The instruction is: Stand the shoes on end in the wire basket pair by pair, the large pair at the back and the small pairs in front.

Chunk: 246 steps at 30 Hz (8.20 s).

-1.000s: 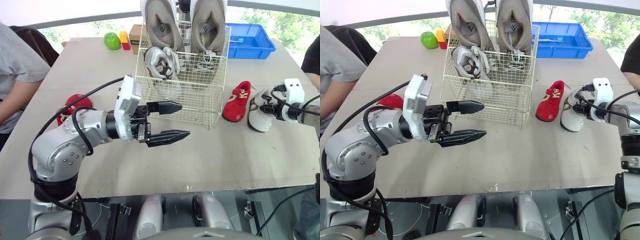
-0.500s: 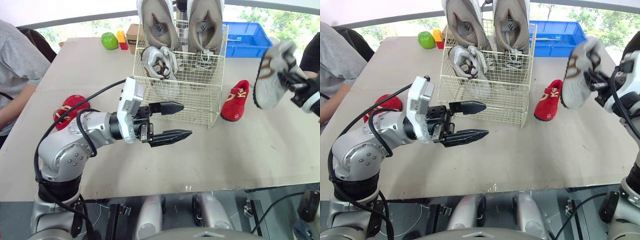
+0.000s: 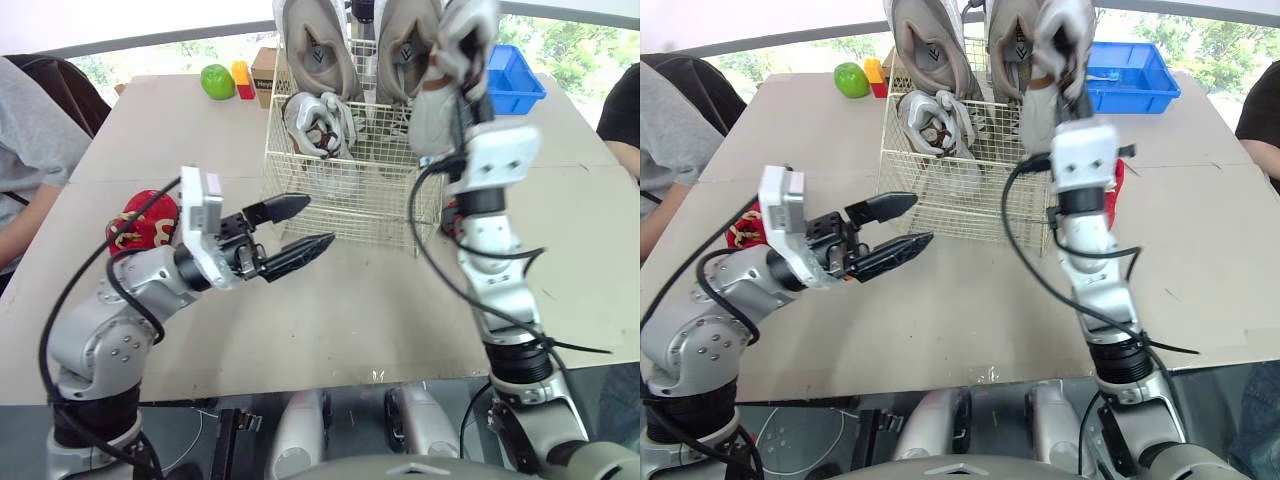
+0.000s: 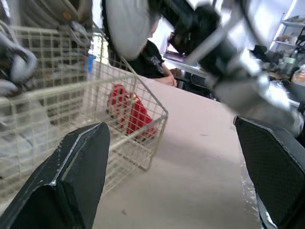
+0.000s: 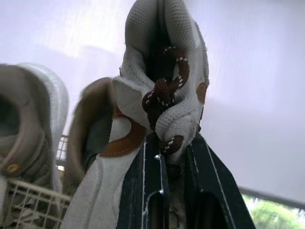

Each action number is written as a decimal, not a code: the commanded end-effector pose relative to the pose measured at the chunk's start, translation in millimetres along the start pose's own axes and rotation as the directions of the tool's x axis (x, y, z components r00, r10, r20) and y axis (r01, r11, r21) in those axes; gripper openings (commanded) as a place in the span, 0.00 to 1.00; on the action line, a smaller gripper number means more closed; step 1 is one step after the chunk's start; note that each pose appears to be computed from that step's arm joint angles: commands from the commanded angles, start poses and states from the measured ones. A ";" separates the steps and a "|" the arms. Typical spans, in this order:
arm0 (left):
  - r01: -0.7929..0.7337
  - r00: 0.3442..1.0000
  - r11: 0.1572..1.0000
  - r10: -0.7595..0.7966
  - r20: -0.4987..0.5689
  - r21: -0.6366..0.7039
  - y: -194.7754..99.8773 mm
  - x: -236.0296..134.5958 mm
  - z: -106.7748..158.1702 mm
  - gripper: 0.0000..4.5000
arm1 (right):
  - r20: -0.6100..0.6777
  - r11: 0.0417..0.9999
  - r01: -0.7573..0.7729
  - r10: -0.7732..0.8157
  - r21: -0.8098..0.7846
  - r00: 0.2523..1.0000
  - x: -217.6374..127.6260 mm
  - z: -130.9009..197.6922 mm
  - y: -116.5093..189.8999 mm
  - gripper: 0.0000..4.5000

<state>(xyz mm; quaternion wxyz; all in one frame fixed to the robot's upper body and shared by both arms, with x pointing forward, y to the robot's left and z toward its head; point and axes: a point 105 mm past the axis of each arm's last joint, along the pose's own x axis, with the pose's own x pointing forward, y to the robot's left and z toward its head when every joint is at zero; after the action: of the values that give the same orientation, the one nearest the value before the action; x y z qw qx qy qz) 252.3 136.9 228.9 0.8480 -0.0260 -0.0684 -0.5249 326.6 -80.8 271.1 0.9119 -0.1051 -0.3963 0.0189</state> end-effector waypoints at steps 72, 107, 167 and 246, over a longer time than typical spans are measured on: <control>-0.323 0.937 0.622 0.318 0.147 0.713 92.7 66.2 53.7 0.03 | -0.209 0.738 -0.620 0.672 0.266 0.711 -90.2 16.0 -6.8 0.88; -0.773 0.605 0.606 0.793 -0.067 0.187 146.4 -116.5 32.1 0.89 | -0.146 0.642 -0.683 0.757 0.348 0.637 -93.2 13.4 5.4 0.88; -0.652 0.734 0.497 0.602 0.314 0.573 77.0 -103.3 55.1 0.03 | -0.136 0.473 -0.819 0.880 0.324 0.455 -51.9 45.6 -13.0 0.88; 0.091 0.814 -0.097 -0.566 -0.130 0.991 9.1 38.2 82.5 0.03 | -0.005 -0.025 -0.170 0.985 0.985 -0.172 -41.7 41.5 -2.3 0.23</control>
<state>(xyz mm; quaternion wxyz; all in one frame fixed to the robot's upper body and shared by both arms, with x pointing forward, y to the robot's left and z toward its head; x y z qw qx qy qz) 277.4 113.7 298.8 0.4341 0.5035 -0.5285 -0.5280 271.5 -81.7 271.1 0.6838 0.0872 0.3193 0.6503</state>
